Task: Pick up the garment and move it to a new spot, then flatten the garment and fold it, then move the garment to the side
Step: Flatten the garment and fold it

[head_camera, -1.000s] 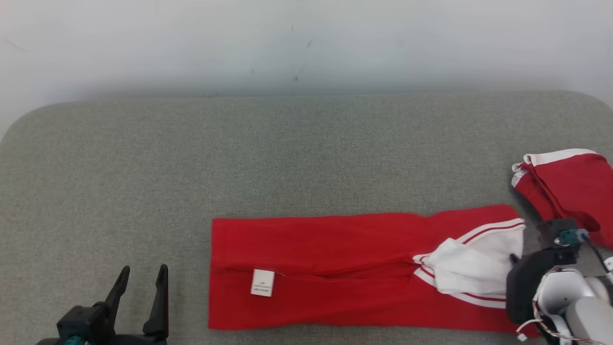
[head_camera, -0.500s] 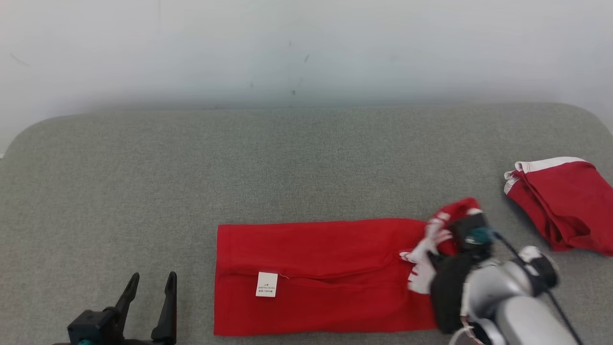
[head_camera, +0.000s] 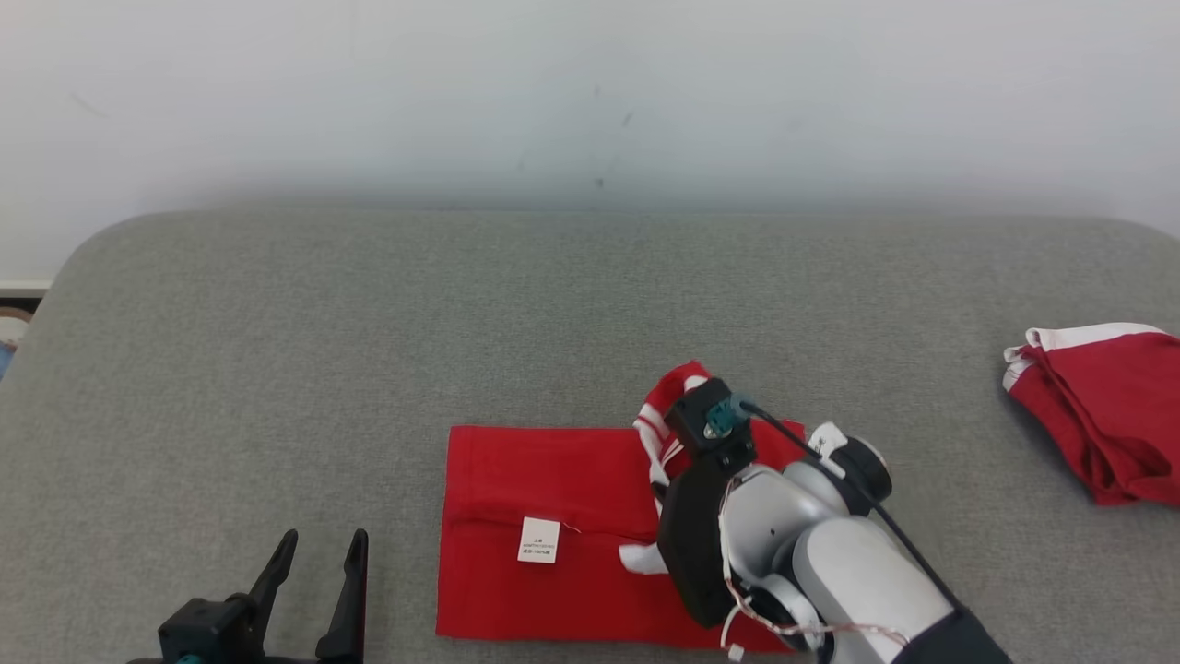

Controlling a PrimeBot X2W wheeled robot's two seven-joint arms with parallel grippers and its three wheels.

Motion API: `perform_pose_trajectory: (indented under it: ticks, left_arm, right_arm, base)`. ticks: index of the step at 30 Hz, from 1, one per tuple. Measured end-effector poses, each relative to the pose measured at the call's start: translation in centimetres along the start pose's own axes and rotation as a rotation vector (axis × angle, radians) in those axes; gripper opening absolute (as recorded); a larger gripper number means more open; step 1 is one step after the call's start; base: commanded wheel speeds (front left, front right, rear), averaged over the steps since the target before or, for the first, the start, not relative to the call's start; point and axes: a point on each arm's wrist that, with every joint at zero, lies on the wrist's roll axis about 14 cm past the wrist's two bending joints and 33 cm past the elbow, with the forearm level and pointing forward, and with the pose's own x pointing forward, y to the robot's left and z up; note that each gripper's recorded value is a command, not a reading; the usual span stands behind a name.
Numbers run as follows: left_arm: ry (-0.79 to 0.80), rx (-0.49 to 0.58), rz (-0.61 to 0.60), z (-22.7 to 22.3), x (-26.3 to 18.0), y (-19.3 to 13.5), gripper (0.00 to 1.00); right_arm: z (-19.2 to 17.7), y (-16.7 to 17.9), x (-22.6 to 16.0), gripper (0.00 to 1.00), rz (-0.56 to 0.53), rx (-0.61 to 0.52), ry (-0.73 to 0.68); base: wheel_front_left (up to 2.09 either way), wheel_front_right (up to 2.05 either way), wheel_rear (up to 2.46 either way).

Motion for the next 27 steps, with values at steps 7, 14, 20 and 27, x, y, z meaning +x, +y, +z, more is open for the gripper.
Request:
perform_pose_trajectory:
  ticks: [7,14,20,27]
  left_arm:
    - [0.006,-0.002,0.029,-0.2,-0.4,0.9,1.00]
    - [0.006,-0.012,0.052,-0.2,-0.5,1.3,1.00]
    - [0.010,-0.028,0.058,-0.4,-0.7,1.1,1.00]
    - [0.017,-0.042,0.077,-0.7,-1.2,1.6,1.00]
  right_arm:
    - [0.3,0.2,1.6,0.00,0.014,-0.050,0.067]
    - [0.5,1.4,3.1,0.00,0.053,-0.139,0.127]
    - [1.4,6.0,3.4,0.00,0.173,-0.212,0.119]
    - [2.4,8.3,3.8,0.00,0.228,-0.240,0.112]
  base:
    - [0.00,0.00,0.00]
    - [0.00,0.00,0.00]
    - [0.00,0.00,0.00]
    - [0.00,0.00,0.00]
